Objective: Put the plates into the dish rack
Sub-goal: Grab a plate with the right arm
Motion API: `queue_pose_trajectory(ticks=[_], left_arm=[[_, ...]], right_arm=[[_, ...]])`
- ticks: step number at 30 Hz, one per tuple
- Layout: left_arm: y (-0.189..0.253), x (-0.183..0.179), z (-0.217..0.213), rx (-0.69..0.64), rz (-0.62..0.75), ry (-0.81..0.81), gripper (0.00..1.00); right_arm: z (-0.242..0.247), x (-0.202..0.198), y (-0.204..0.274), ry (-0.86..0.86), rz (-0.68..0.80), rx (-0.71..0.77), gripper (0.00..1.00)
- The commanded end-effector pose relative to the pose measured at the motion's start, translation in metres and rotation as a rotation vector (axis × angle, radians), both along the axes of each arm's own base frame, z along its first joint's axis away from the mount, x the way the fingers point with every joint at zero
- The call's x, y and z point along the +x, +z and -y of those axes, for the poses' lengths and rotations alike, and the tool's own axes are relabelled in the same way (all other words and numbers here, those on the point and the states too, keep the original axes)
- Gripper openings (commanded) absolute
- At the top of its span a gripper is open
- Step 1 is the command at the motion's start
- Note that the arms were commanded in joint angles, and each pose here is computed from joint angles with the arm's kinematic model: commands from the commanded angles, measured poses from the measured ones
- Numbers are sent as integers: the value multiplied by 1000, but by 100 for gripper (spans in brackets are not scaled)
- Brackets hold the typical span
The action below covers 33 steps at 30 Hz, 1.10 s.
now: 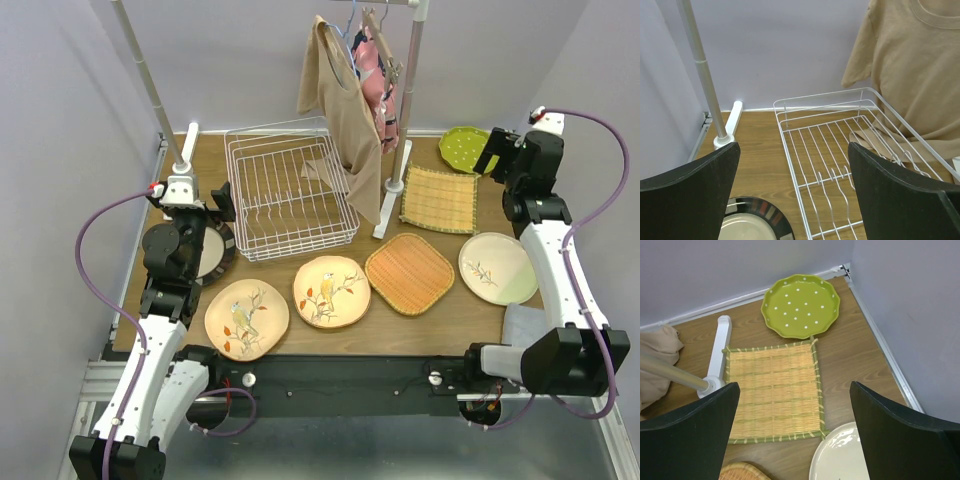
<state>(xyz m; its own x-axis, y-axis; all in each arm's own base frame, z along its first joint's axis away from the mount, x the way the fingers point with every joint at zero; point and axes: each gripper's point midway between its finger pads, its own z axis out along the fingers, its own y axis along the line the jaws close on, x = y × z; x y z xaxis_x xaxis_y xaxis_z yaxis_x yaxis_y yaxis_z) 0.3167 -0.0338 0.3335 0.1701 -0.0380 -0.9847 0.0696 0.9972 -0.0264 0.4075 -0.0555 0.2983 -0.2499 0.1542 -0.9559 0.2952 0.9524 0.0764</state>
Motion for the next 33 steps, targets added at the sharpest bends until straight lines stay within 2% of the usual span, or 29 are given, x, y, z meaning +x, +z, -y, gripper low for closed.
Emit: queue_pose_trajectory(ticks=[1,6,11,16,18,21,22,24,25,27,29,30,33], left_arm=[[14,-2,4,-12,42,-27,98],[12,0,5,-11,35,-32,98],[10,2,6,-8,27,-38,98],[8,5,9,2,19,-50,98],[6,7,9,7,12,-49,98],[1,10,8,15,-5,-39,98],[1,10,7,19,-4,-34,98],[-1,11,5,21,-9,-24,98],[-3,12,3,25,-13,-16,98],[-3,13,3,30,-16,-11,98],[-6,15,2,32,-25,-8,98],[-7,17,3,34,-28,-10,98],[-9,19,3,37,-37,-12,98]], right_arm=[[9,7,7,-44,13,6,100],[-6,20,8,90,3,-50,100],[-39,37,-21,407,-63,-224,100],[-30,60,-56,433,-171,-315,100],[-33,74,-83,472,-224,-298,100],[-41,93,-94,518,-246,-262,100],[-42,101,-116,532,-289,-237,100],[-45,122,-115,555,-281,-234,100],[-45,131,-140,569,-332,-221,100],[-42,153,-133,564,-318,-235,100],[-37,166,-169,552,-394,-223,100],[-32,180,-160,532,-375,-243,100],[-27,192,-190,522,-431,-246,97]])
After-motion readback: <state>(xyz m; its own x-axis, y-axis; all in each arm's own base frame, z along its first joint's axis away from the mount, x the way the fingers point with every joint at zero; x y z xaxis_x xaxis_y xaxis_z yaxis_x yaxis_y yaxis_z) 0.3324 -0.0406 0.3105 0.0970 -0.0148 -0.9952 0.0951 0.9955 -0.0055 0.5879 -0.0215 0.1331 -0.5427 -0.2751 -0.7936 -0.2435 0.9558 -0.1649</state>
